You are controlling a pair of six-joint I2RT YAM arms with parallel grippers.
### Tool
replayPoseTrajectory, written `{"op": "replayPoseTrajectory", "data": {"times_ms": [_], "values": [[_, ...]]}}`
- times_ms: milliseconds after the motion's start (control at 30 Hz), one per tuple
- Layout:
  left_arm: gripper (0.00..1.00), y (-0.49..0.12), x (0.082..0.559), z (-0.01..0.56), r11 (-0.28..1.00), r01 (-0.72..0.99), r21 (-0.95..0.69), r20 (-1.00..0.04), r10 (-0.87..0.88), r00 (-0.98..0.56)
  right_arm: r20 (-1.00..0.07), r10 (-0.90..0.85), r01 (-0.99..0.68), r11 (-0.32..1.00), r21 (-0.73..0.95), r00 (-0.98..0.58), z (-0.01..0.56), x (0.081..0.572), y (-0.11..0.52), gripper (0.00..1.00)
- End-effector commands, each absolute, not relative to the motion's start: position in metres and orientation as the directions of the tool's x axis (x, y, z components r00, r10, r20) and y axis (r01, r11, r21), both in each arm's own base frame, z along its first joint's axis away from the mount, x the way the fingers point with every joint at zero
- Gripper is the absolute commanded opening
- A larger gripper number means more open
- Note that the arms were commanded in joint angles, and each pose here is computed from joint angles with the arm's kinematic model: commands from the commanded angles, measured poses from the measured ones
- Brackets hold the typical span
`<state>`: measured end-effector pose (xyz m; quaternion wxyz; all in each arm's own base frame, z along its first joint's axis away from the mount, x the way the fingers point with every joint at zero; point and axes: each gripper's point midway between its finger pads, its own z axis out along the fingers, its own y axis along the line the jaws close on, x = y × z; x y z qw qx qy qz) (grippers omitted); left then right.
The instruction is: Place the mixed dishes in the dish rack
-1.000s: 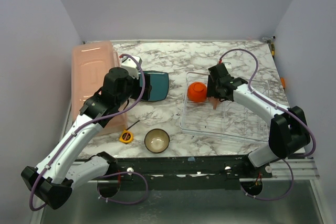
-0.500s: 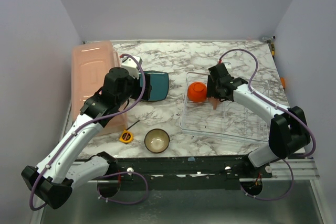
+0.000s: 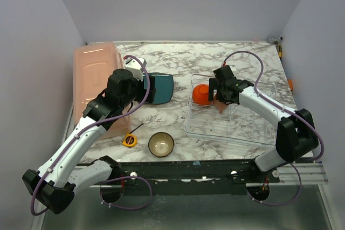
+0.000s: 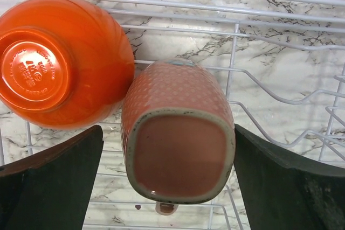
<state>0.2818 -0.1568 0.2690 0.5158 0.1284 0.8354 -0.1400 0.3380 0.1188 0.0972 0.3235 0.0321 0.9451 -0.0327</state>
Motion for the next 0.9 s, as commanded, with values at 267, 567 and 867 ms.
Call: {"op": "replayPoseTrajectory", "data": {"times_ms": [267,567,867], "values": [[0.86,-0.157,0.286,0.256,0.932,0.355,-0.071,-0.885,0.105,-0.453,-0.734,0.049,0.006,0.998,0.062,-0.677,0.17,0.339,0.127,1.0],[0.86,-0.162,0.288,0.249,0.925,0.375,-0.066,-0.878,0.125,-0.463,-0.775,0.162,-0.177,0.926,0.332,-0.611,0.201,0.308,0.165,1.0],[0.88,-0.206,0.263,0.248,0.826,0.505,-0.251,-0.783,0.133,-0.608,-0.774,0.158,-0.317,0.848,0.424,-0.614,0.214,0.267,0.178,1.0]]}}
